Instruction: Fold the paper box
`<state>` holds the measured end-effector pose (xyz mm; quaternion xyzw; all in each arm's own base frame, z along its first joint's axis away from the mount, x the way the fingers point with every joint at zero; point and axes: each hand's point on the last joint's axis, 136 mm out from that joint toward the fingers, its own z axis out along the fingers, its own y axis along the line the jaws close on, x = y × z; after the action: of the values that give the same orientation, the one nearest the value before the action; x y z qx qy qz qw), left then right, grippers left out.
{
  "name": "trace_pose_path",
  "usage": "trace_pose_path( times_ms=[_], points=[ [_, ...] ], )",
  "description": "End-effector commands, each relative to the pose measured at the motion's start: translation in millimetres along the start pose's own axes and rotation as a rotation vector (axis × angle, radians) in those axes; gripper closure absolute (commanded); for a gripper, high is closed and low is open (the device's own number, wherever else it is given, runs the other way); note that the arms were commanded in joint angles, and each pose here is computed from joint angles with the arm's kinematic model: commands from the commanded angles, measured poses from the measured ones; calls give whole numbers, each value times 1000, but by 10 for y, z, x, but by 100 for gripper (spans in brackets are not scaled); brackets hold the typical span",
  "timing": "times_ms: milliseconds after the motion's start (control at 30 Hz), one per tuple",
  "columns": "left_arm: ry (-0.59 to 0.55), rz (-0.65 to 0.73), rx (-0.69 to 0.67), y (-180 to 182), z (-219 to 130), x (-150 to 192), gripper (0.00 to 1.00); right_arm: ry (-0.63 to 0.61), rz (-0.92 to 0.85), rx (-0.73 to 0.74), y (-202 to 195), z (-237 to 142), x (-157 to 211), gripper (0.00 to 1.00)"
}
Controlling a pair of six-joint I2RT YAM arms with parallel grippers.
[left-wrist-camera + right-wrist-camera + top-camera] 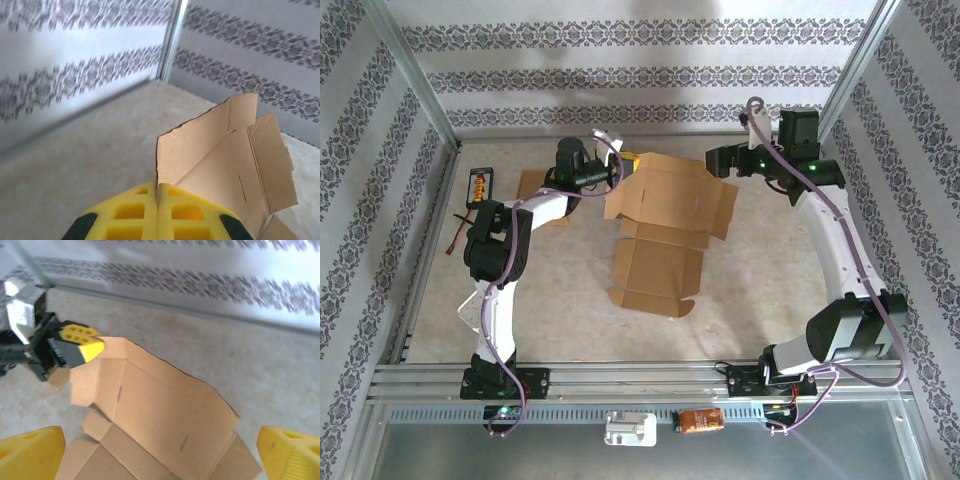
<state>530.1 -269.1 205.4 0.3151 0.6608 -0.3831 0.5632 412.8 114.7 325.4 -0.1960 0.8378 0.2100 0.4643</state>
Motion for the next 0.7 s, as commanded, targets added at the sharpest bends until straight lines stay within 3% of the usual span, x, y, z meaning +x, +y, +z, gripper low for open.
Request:
trace_pose_path(
  times_ms=[0, 100, 167, 467, 567, 667],
  points=[
    [-162, 242, 115, -299, -84, -387, 100, 6, -413, -191, 389, 180, 156, 2],
    [-177, 266, 144, -392, -108, -386, 100, 44, -697, -207, 461, 358, 397, 2],
    [-173, 287, 147, -435, -118, -376, 100, 76, -777, -202, 431, 502, 456, 2],
    [-126, 348, 157, -590, -122, -269, 100, 310, -749, -249, 112, 1164, 705, 18],
    [-123, 360, 159, -614, -131, -270, 100, 345, -754, -270, 74, 1270, 770, 29],
    [-120, 365, 156, -618, -132, -264, 100, 373, -740, -279, 46, 1317, 784, 52]
  ],
)
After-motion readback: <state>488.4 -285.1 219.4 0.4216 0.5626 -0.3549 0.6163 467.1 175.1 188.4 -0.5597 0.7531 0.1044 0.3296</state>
